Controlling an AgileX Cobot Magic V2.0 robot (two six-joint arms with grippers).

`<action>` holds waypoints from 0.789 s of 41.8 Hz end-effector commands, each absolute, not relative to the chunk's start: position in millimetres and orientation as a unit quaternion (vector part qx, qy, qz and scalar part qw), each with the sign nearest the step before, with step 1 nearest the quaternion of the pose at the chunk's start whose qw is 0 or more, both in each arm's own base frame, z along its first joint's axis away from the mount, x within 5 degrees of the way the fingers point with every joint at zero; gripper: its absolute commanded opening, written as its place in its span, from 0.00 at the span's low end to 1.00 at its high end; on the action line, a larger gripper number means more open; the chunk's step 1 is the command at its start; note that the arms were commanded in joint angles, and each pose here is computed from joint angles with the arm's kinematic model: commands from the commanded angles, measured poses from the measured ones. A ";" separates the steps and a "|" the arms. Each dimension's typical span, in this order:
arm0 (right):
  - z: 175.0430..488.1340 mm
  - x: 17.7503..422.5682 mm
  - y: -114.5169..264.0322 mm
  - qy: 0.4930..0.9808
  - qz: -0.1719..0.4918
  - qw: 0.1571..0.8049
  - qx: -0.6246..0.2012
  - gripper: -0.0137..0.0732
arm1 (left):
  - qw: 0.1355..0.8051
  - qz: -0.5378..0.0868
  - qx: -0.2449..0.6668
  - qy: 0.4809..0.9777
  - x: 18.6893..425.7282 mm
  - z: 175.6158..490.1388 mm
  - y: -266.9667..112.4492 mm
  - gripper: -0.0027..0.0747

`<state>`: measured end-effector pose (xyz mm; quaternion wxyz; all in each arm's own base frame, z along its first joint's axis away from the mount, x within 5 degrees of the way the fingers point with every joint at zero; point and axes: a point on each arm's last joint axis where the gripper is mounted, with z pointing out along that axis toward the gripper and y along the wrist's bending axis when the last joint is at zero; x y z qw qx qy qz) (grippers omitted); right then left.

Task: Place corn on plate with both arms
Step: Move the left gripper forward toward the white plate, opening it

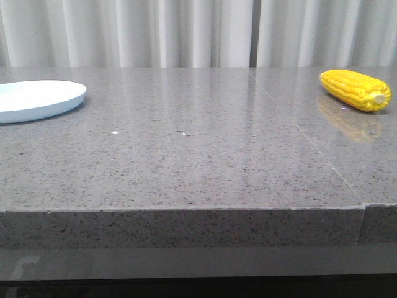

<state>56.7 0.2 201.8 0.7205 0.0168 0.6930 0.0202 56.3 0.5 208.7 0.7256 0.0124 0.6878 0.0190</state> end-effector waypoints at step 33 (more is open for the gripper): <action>223.6 52.6 -0.3 0.628 0.014 0.778 0.014 0.08 | 0.777 0.016 0.011 0.629 52.6 223.5 0.0 0.01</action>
